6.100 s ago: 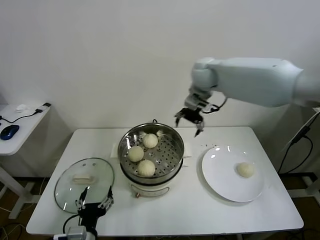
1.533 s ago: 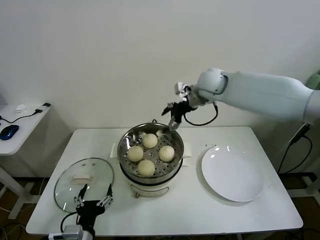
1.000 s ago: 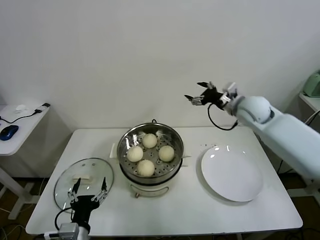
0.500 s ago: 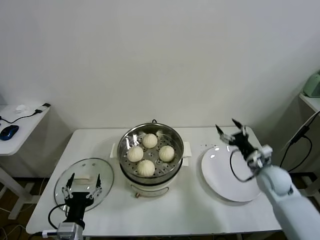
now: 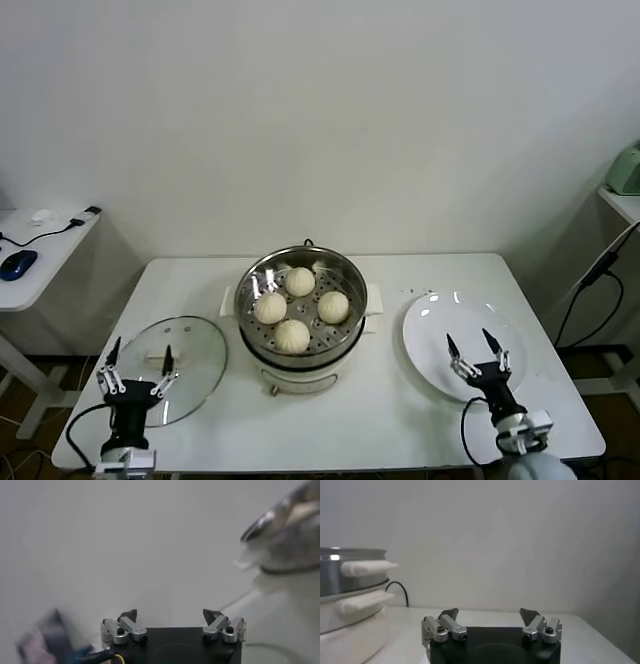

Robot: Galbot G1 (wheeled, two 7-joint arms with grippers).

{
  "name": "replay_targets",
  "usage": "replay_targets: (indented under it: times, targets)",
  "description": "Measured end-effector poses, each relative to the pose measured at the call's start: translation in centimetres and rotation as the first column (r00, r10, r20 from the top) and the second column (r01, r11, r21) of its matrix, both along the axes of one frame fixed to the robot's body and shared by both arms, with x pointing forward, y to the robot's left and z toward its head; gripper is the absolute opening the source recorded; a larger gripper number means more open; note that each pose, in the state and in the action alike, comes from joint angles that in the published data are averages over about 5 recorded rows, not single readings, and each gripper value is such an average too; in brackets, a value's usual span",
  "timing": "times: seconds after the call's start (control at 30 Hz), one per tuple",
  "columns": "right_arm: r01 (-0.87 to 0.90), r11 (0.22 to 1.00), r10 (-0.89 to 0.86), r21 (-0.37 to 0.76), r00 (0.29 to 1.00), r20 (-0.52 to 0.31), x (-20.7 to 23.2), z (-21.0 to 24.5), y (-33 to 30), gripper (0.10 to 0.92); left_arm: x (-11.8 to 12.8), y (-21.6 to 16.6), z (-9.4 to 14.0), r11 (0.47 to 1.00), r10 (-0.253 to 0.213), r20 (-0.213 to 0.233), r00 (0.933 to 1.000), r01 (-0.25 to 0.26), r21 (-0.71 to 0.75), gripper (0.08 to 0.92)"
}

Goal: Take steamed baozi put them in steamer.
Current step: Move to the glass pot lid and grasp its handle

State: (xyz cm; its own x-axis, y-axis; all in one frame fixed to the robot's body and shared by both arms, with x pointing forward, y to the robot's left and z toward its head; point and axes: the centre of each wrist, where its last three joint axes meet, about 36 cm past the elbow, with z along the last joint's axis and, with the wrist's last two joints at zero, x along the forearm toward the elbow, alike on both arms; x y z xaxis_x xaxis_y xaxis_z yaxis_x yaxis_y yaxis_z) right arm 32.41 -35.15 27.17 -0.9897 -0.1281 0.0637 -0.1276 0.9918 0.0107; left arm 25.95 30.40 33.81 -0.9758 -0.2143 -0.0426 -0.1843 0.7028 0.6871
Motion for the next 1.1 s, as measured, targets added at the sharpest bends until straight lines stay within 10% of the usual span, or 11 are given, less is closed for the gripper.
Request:
replay_targets:
  times: [0.4,1.1]
  targets:
    - [0.043,0.999,-0.042,0.023,0.999,-0.024,-3.4,-1.7,2.6,0.823,-0.2,5.9,-7.1,0.822,-0.065,-0.105,0.9924,0.113,0.559,0.823]
    - [0.072,0.997,-0.071,0.023,0.996,-0.047,-5.7,-1.9,2.8,0.823,5.3,8.6,-11.0,0.695,-0.007,-0.192,0.9813,0.143,0.704,0.823]
